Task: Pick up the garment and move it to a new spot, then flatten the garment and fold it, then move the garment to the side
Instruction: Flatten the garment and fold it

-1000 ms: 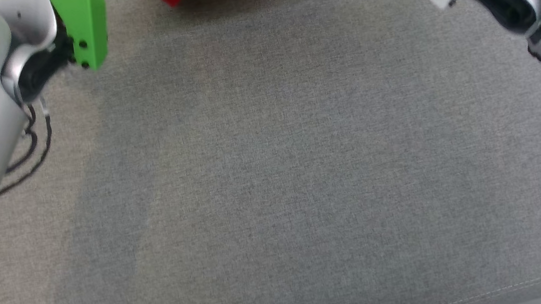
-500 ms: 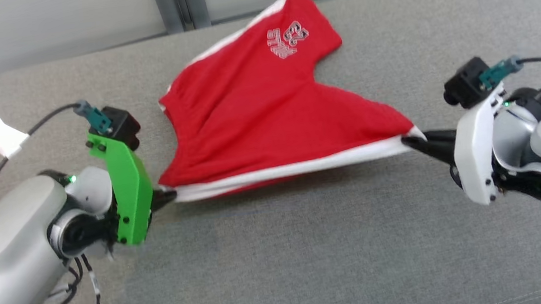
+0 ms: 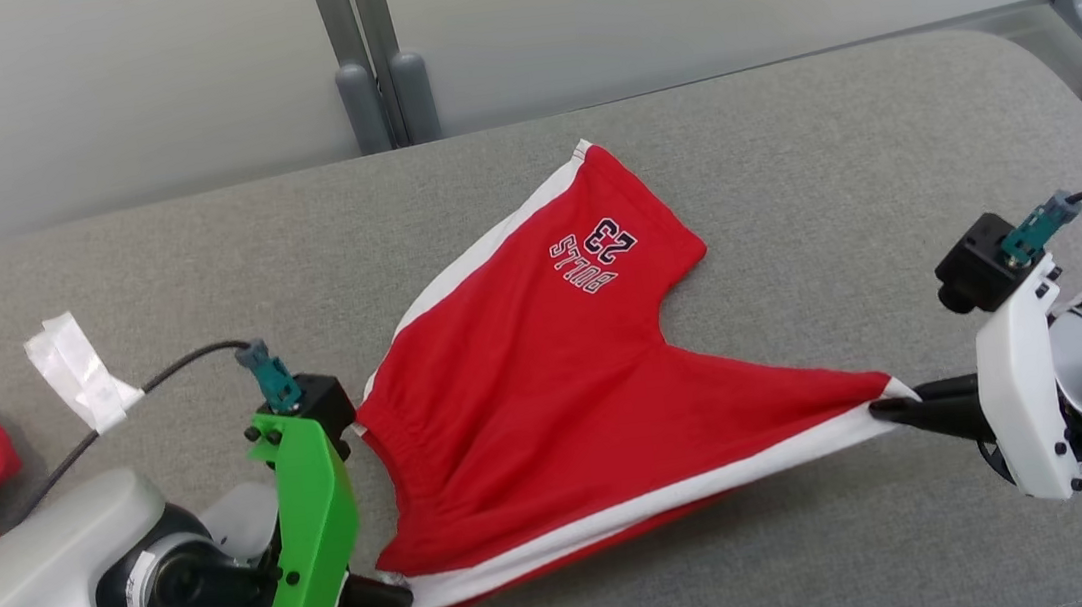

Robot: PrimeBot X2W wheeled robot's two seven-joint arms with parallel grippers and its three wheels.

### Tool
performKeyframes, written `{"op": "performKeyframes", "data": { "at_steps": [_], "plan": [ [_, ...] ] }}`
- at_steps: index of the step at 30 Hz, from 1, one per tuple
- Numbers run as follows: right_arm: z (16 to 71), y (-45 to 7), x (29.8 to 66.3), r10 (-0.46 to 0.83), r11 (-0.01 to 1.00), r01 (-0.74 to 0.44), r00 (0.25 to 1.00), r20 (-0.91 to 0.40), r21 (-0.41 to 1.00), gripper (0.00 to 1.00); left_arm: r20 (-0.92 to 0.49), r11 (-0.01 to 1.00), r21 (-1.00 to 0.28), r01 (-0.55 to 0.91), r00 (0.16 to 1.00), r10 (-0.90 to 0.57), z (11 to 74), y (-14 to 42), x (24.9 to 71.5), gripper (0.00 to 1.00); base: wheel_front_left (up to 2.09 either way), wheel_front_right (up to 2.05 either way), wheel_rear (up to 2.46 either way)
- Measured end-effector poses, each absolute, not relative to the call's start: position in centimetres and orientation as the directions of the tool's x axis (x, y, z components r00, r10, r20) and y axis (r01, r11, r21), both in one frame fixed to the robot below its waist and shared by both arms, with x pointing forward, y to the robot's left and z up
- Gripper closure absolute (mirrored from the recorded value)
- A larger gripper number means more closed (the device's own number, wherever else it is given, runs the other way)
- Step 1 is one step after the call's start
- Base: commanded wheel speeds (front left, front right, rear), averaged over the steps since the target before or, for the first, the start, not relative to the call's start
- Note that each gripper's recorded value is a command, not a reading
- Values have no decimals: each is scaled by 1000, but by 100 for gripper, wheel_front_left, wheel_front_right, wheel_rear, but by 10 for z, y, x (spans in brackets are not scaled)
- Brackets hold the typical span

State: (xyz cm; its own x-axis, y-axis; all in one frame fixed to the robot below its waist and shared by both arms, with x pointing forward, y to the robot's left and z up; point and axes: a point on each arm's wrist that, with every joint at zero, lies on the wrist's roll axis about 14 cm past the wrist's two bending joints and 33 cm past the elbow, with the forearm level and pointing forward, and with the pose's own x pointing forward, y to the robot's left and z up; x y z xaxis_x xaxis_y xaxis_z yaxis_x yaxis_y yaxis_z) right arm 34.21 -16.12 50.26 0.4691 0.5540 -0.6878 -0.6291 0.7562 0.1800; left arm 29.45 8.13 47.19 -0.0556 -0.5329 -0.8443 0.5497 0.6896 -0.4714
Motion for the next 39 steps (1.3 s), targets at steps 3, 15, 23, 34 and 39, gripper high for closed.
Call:
{"op": "performKeyframes", "data": {
  "at_steps": [3, 15, 23, 34, 39],
  "plan": [
    [506, -166, 359, 543, 772, -611, 488, -683, 177, 100, -836, 690, -478, 543, -39, -548, 481, 77, 310, 100, 0, 0, 0],
    [516, -156, 500, 515, 818, -538, 525, -678, 205, 100, -841, 751, -510, 420, -58, -538, 479, 83, 400, 100, 0, 0, 0],
    [485, -131, 567, 514, 824, -513, 504, -694, 238, 100, -836, 780, -524, 341, -31, -548, 455, 91, 438, 100, 0, 0, 0],
    [433, -95, 622, 512, 819, -516, 460, -725, 251, 100, -837, 813, -529, 244, 6, -547, 420, 108, 470, 100, 0, 0, 0],
    [419, -73, 632, 540, 801, -535, 453, -709, 269, 46, -830, 814, -540, 214, 25, -557, 411, 110, 474, 0, 0, 0, 0]
  ]
}}
